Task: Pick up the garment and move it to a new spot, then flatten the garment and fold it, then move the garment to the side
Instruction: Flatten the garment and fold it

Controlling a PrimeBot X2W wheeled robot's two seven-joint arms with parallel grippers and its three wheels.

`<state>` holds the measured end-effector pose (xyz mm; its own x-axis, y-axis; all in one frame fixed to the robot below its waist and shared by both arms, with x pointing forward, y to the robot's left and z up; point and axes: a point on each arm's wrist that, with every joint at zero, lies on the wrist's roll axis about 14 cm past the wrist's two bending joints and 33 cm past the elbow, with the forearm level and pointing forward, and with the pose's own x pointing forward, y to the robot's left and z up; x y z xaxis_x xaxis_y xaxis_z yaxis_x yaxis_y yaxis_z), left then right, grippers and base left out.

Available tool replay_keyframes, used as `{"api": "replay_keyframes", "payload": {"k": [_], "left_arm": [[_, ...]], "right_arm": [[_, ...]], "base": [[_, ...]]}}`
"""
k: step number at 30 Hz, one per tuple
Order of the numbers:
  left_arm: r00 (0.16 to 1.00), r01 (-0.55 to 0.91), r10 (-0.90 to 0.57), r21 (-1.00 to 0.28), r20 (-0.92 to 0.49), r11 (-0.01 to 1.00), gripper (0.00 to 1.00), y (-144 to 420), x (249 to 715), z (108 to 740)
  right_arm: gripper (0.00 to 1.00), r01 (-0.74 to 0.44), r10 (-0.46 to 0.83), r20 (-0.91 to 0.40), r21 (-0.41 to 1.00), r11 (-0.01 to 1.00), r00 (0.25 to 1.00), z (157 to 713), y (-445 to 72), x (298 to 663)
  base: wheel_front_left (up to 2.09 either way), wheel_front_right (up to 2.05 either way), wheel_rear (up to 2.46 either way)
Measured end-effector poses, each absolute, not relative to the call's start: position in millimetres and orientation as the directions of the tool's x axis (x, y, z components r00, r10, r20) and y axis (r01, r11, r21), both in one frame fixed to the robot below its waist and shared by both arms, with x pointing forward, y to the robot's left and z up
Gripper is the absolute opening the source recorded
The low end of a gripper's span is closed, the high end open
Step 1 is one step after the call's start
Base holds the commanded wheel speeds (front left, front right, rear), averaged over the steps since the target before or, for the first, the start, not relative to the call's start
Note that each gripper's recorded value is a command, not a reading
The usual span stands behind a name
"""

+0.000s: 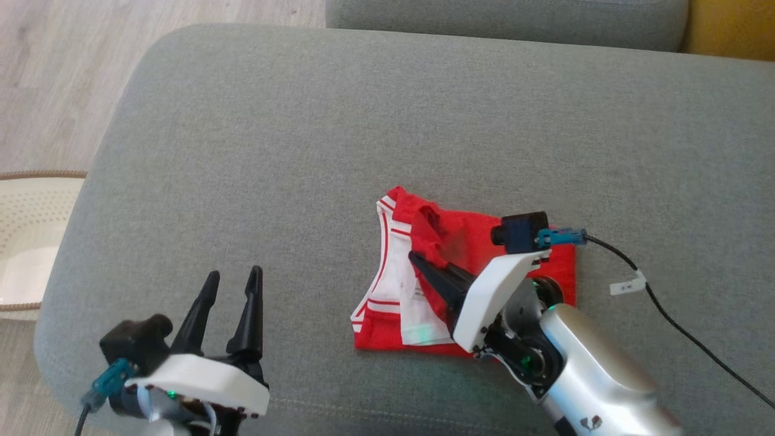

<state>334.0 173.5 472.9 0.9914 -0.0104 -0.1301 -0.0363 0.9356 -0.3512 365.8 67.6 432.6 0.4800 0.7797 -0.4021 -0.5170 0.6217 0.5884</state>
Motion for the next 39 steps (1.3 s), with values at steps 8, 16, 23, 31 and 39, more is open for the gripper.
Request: {"api": "replay_keyframes", "payload": {"k": [8, 16, 23, 31, 39], "left_arm": [[0.992, -0.037, -0.009, -0.349, -0.129, 0.936, 1.0, 172.7, 336.5, 472.3], [0.991, -0.002, -0.045, -0.354, -0.124, 0.935, 1.0, 162.0, 341.5, 472.9], [0.99, 0.032, -0.077, -0.358, -0.115, 0.933, 1.0, 151.4, 345.9, 474.1], [0.987, 0.076, -0.122, -0.361, -0.107, 0.929, 1.0, 136.9, 348.8, 474.7], [0.986, 0.145, -0.162, -0.295, -0.033, 0.944, 1.0, 118.7, 362.5, 487.6]], "right_arm": [[1.0, -0.532, 0.811, -0.293, 0.634, 0.561, 0.506, 454.2, 84.8, 372.6], [1.0, -0.546, 0.769, -0.191, 0.603, 0.582, 0.609, 479.1, 72.9, 396.9], [1.0, -0.56, 0.669, -0.118, 0.453, 0.694, 0.734, 492.7, 36.2, 427.6], [1.0, -0.522, 0.568, -0.057, 0.325, 0.788, 0.821, 500.1, -6.3, 444.0], [1.0, -0.374, 0.381, -0.014, 0.157, 0.914, 0.925, 494.1, -78.1, 434.2]], "base": [[0.0, 0.0, 0.0], [0.0, 0.0, 0.0], [0.0, 0.0, 0.0], [0.0, 0.0, 0.0], [0.0, 0.0, 0.0]]}}
